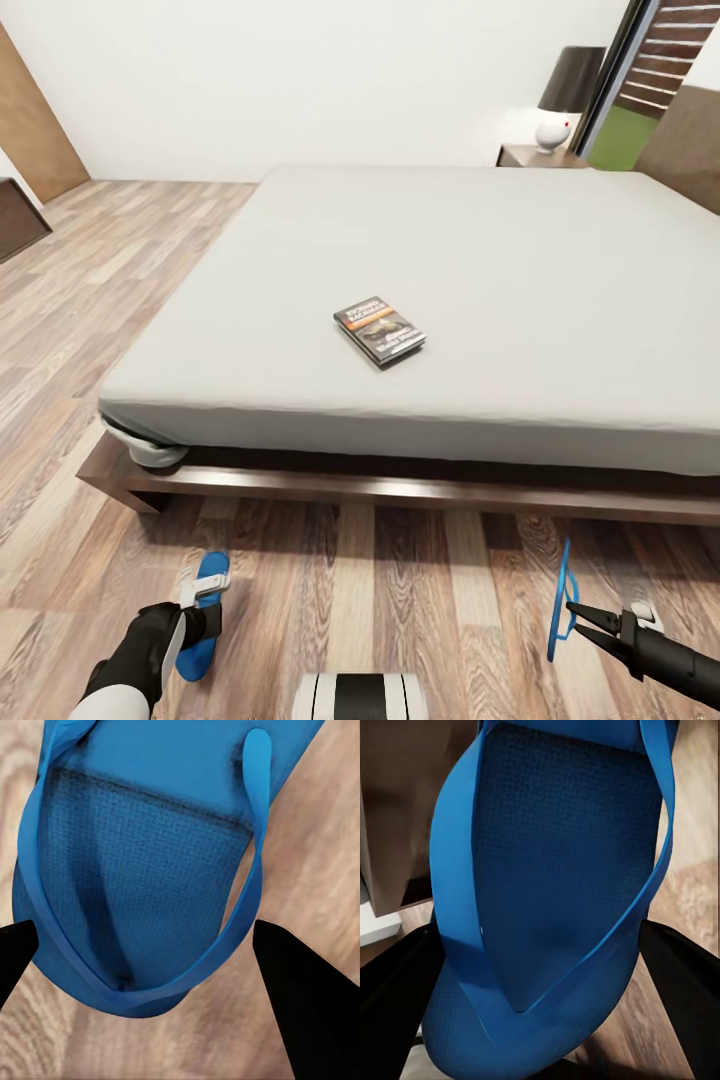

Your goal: In the bedroom, move the book from the bed onto either nightstand, and place the two sandals side by side next to the bed.

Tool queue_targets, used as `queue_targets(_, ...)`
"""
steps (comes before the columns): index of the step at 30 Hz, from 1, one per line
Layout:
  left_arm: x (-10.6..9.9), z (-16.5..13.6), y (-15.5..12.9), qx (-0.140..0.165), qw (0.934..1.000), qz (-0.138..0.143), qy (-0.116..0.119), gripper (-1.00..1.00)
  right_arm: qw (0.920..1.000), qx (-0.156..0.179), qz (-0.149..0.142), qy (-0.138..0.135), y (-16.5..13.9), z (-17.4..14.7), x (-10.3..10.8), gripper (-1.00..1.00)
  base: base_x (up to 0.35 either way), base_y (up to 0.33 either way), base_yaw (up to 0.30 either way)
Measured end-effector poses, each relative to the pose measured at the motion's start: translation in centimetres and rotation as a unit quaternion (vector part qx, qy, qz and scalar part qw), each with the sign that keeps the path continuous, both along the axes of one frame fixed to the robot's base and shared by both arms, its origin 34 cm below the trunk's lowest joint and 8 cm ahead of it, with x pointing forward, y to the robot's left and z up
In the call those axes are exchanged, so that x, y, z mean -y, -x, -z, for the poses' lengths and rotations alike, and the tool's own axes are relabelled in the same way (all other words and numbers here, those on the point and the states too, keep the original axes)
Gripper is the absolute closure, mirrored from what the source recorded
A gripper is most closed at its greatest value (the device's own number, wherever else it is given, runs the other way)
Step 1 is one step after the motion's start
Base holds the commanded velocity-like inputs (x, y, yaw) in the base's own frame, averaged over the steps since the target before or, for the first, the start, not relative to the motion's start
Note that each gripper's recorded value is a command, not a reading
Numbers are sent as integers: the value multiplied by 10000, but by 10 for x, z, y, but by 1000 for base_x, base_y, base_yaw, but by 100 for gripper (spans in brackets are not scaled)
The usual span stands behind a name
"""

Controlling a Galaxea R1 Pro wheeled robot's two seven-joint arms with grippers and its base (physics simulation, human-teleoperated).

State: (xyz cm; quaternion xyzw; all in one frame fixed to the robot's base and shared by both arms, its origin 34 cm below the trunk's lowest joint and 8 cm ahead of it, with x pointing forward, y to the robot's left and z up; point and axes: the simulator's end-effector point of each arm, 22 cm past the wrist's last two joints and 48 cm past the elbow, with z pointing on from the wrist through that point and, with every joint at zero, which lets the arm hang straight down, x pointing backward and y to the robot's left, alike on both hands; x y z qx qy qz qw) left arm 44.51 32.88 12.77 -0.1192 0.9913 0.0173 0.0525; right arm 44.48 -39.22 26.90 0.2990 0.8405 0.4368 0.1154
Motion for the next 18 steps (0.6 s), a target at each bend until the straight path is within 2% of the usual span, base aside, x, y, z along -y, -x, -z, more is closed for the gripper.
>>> queue_targets(11,-2,17,16,-217,9998,-1,-15,100,9997,-225,0,1,11,17,0,100,0,0,0)
queue_targets(18,-5,16,16,-206,9998,-13,-31,100,9997,-230,3,-7,11,17,0,100,0,0,0)
